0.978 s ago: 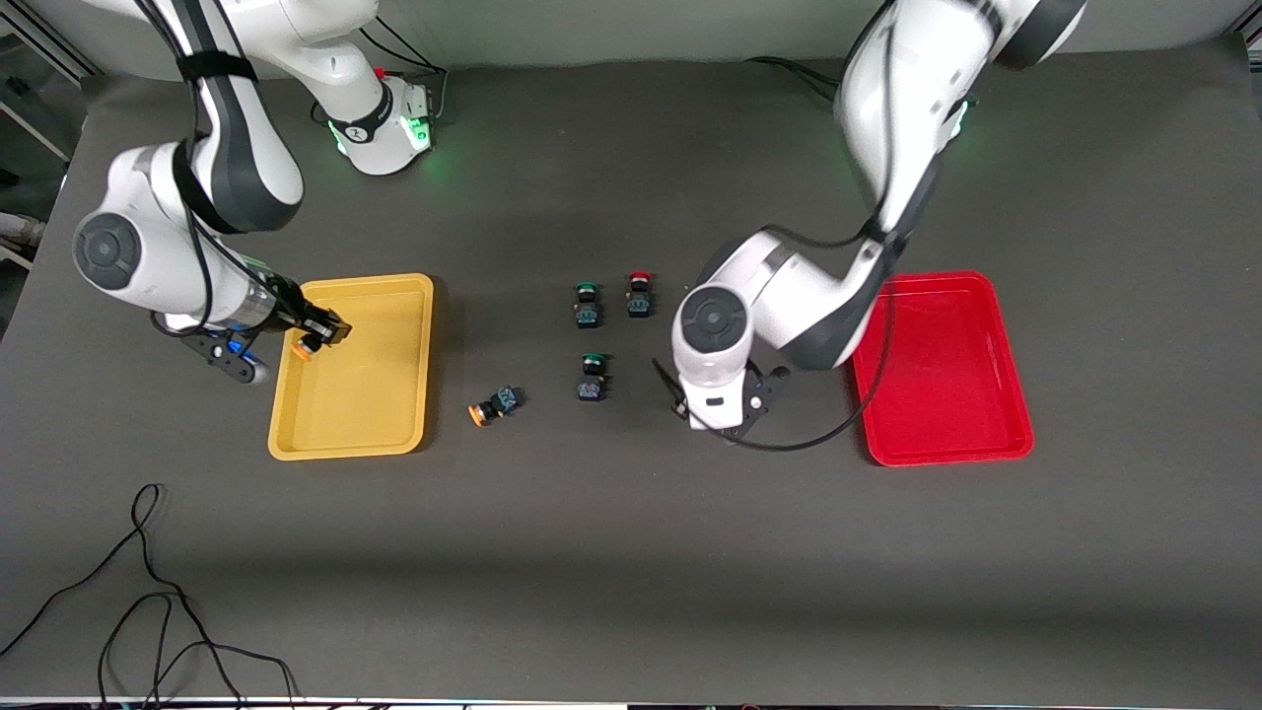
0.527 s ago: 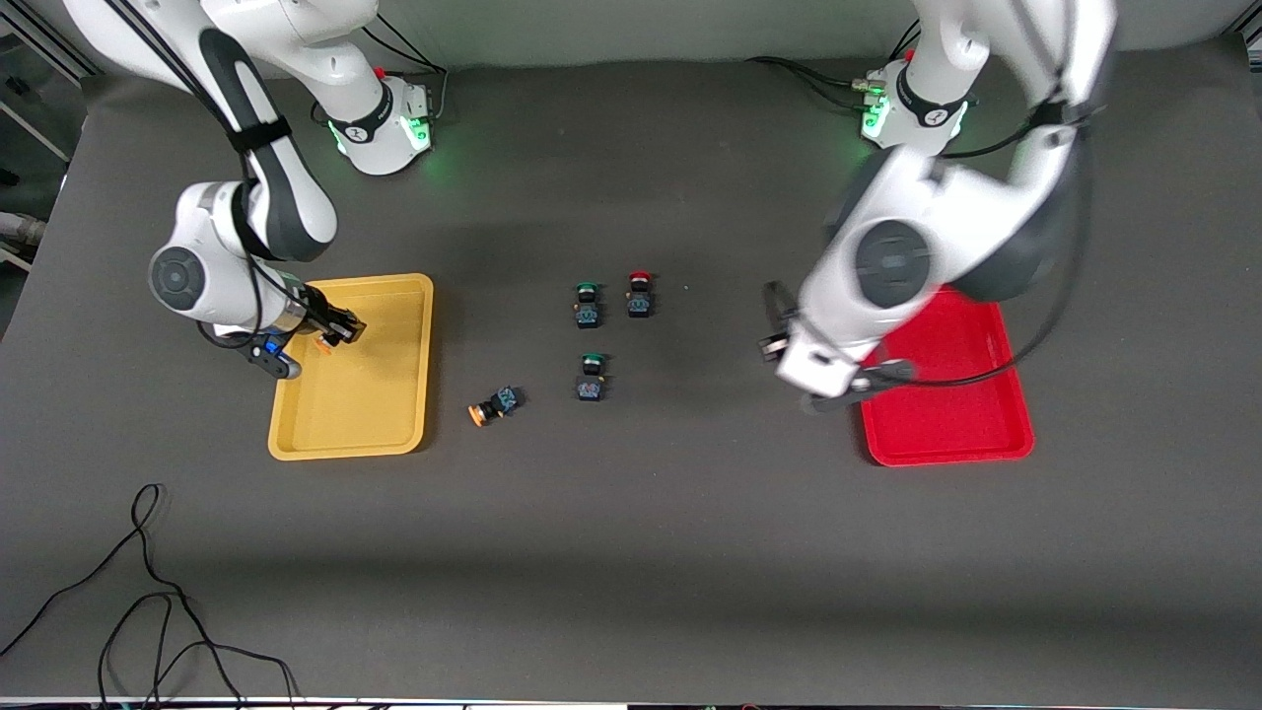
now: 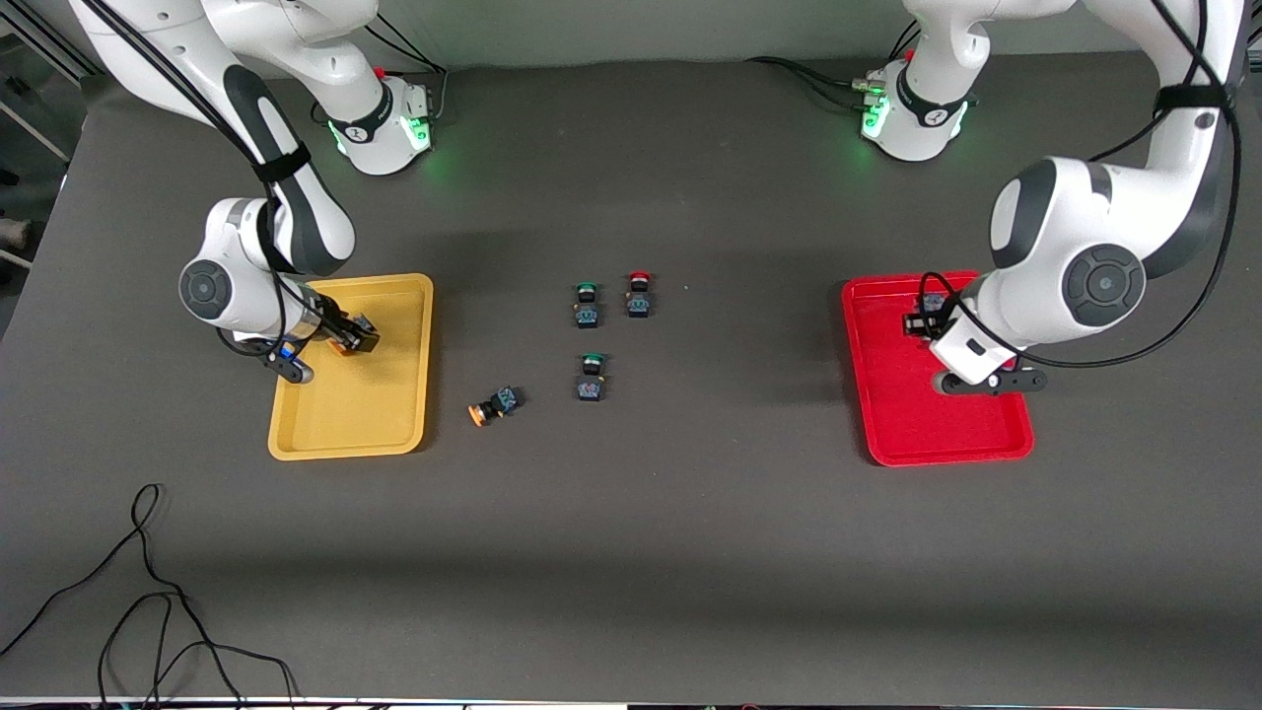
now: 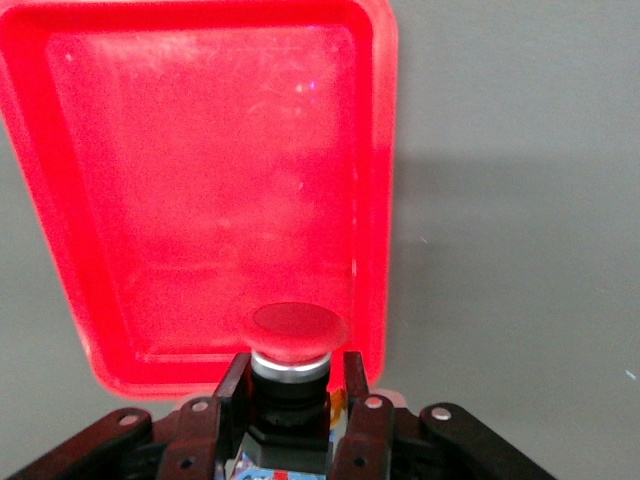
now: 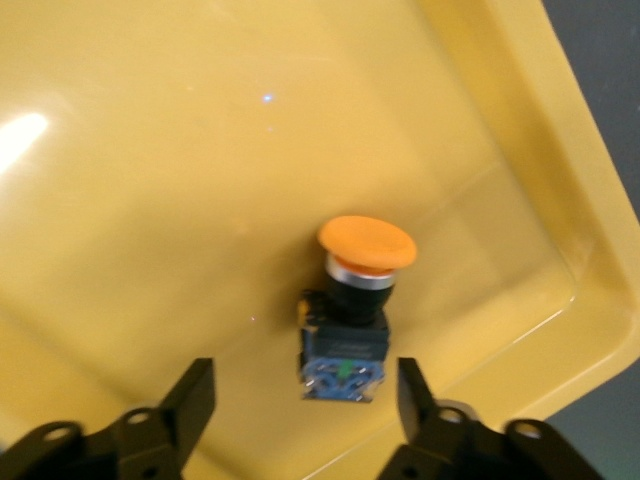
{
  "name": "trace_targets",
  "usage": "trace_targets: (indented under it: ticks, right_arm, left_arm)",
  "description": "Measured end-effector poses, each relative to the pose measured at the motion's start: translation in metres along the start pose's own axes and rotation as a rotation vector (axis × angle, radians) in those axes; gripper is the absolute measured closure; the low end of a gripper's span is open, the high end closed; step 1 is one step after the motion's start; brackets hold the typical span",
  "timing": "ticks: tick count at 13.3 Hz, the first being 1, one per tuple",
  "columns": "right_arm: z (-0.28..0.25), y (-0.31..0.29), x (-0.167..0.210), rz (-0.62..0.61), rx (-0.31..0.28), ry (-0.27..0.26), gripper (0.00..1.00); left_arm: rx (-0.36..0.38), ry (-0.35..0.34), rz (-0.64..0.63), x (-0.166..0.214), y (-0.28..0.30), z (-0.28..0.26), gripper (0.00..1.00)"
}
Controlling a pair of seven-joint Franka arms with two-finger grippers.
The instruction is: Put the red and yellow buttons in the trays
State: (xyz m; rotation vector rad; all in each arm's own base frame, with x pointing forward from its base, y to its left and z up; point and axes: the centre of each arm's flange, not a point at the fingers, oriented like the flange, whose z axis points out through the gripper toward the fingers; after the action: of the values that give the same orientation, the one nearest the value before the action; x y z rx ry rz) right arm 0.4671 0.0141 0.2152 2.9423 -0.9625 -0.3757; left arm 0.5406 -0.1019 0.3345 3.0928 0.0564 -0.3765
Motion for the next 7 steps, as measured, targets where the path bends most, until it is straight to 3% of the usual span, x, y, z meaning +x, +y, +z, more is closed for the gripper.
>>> trace_targets:
  ticks: [1, 4, 7]
  right_arm:
    - [-0.021, -0.007, 0.0, -0.01, 0.015, 0.0, 0.01]
    - [-0.114, -0.046, -0.003, -0.022, 0.079, -0.001, 0.0]
    - [-0.182, -0.125, -0.028, 0.053, 0.132, 0.01, 0.0]
  left_arm:
    - [-0.004, 0.021, 0.001, 0.001, -0.002, 0.022, 0.59]
    - [-0.004, 0.046, 0.01, 0.009, -0.003, 0.086, 0.59]
    - [0.0, 0.052, 0.003, 0.022, -0.007, 0.129, 0.59]
